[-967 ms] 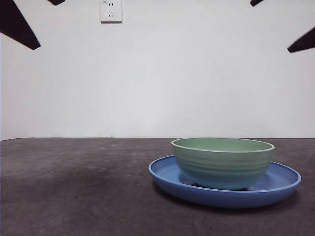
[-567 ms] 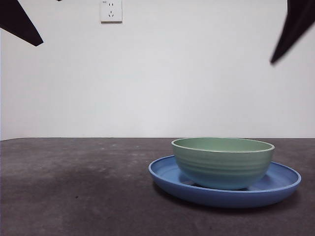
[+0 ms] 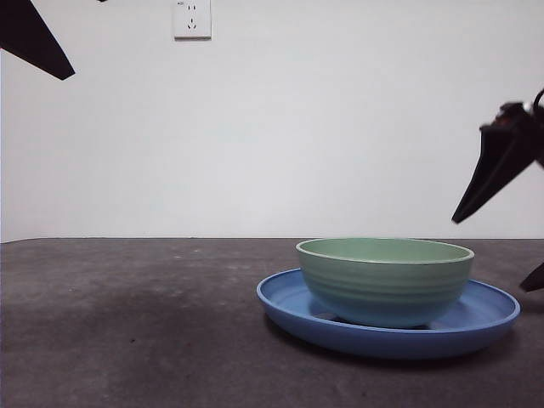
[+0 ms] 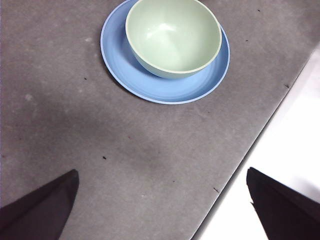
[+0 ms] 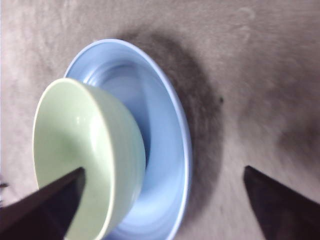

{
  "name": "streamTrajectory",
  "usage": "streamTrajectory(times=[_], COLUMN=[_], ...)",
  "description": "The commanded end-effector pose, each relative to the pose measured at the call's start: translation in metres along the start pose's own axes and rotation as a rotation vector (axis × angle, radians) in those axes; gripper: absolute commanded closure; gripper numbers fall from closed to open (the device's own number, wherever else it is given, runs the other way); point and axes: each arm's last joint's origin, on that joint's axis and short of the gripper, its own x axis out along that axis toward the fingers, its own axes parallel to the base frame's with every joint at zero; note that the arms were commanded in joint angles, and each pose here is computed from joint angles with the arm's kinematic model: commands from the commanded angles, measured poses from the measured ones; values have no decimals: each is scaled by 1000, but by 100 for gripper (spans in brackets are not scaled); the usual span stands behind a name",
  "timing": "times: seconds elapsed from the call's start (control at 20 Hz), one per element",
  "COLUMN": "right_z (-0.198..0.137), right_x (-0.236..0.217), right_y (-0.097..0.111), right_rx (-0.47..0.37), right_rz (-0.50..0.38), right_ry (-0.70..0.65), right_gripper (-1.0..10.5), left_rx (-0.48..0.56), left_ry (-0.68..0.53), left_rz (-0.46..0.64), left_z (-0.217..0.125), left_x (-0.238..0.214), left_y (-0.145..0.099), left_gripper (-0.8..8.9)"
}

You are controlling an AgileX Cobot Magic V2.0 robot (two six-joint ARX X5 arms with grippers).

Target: Place the green bowl on the blue plate

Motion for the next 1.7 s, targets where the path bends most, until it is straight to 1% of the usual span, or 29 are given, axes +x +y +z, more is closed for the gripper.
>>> streamTrajectory(times=[0.05,0.15,0.25,0.3,0.45,0.6,0.9,1.1,1.2,1.35,1.4,1.45,1.6,1.65,1.7], right_z=[8,9,11,11,13,14,14,13,13,13,13,12,11,11,11], right_x=[10,15,17,18,18,16,18,26,30,35,36,39,44,45,45], right_y=[-9,-13,-16,-17,-21,-24,-28,-34,-36,-33,-31,-29,-26,-26,-26], right_rx=[-21,-19,-23,-23,-18,-13,-3,17,24,9,3,-7,-26,-29,-30], right_rz=[45,77,80,77,72,68,65,73,118,119,118,107,46,24,18], right_ry=[8,12,9,7,-1,-16,-10,14,25,36,42,48,61,62,61], right_gripper=[537,537,552,595,631,699,701,701,702,705,725,745,748,769,824], left_rx=[13,14,14,14,14,14,14,14,15,14,15,16,17,17,17], left_ry=[-14,-15,-15,-15,-15,-15,-16,-17,-21,-34,-39,-43,-47,-48,-49], left_rz=[-11,-11,-11,-11,-11,-11,-11,-11,-11,-10,-9,-9,-9,-8,-8], left_z=[4,4,4,4,4,4,4,4,4,6,6,7,7,7,7], left_x=[-2,-2,-2,-2,-2,-2,-2,-2,-2,-2,-2,-2,-2,-2,-2], left_y=[-2,-2,-2,-2,-2,-2,-2,-2,-2,-1,-1,-1,-1,-1,-1], left_gripper=[35,35,35,35,35,35,35,35,35,35,35,35,35,35,35])
